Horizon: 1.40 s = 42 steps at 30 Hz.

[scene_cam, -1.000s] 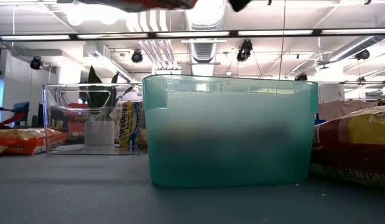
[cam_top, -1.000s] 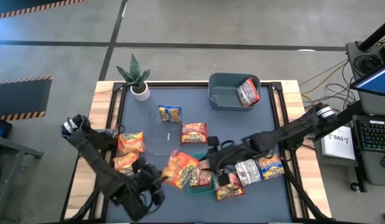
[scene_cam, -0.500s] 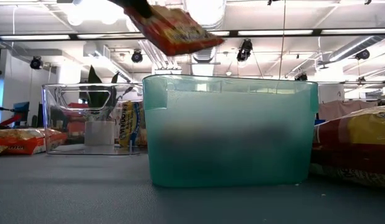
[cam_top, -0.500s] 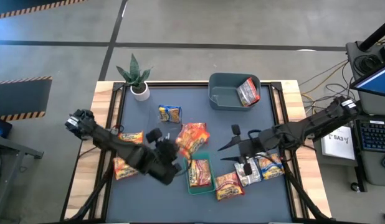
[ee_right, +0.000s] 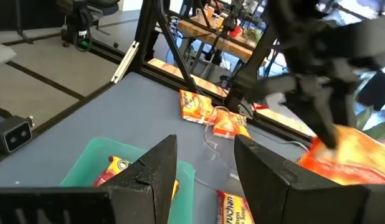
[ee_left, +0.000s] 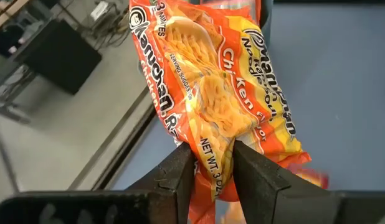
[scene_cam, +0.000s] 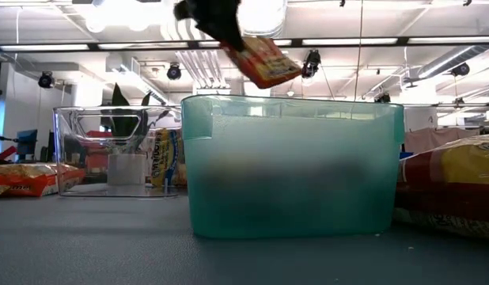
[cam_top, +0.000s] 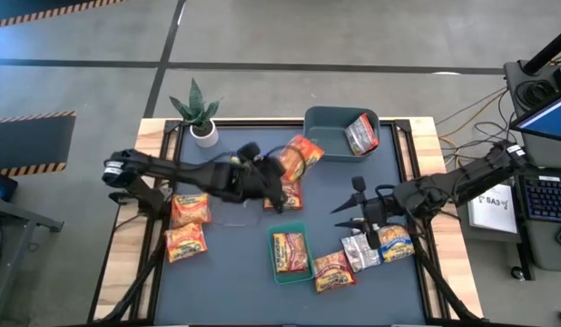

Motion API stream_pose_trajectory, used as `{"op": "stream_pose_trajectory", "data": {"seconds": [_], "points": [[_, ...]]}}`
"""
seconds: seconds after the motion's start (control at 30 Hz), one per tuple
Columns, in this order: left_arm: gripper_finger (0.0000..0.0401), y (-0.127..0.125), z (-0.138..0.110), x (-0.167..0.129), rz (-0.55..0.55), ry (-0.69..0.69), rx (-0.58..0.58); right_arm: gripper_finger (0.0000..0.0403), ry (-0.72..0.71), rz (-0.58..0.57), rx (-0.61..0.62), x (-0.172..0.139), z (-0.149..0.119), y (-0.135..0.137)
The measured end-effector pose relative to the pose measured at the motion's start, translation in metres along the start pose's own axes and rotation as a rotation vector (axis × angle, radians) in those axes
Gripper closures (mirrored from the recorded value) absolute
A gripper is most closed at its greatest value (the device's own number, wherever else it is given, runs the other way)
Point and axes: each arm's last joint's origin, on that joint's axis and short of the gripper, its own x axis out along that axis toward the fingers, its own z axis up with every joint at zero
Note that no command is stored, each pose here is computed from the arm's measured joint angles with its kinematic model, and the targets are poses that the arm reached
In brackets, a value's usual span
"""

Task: Sort Maruchan noodles
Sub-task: Put the orange noodle pack into the dark blue bin

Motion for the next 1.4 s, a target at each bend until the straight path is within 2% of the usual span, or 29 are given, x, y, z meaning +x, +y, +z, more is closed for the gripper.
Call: {"op": "stream_pose_trajectory", "data": {"seconds": [0.2,0.4,0.67,0.93,1.13,1.4], "points": [[0.0315,0.021,0.020,0.027,-0.038,-0.095,-0.035,0.0252,-0.043,-0.014,0.005,-0.018,-0.006,-0.001],[0.0315,0.035,0.028,0.063,-0.084,-0.132,-0.076,0.0252,-0.087,-0.025,0.015,-0.035,-0.012,-0.002],[0.0315,0.046,0.026,0.127,-0.106,-0.163,-0.153,0.0252,-0.119,-0.026,0.028,-0.046,-0.015,-0.002],[0.0314,0.063,0.018,0.180,-0.098,-0.129,-0.326,0.0252,-0.127,-0.003,0.024,-0.047,-0.016,-0.001],[0.0314,0.061,0.029,0.208,-0.073,-0.072,-0.281,0.0252,-0.121,-0.001,0.018,-0.047,-0.017,-0.001],[0.0314,0.058,0.036,0.239,0.078,0.129,-0.181,0.0252,-0.109,0.003,0.026,-0.046,-0.018,-0.001]]}}
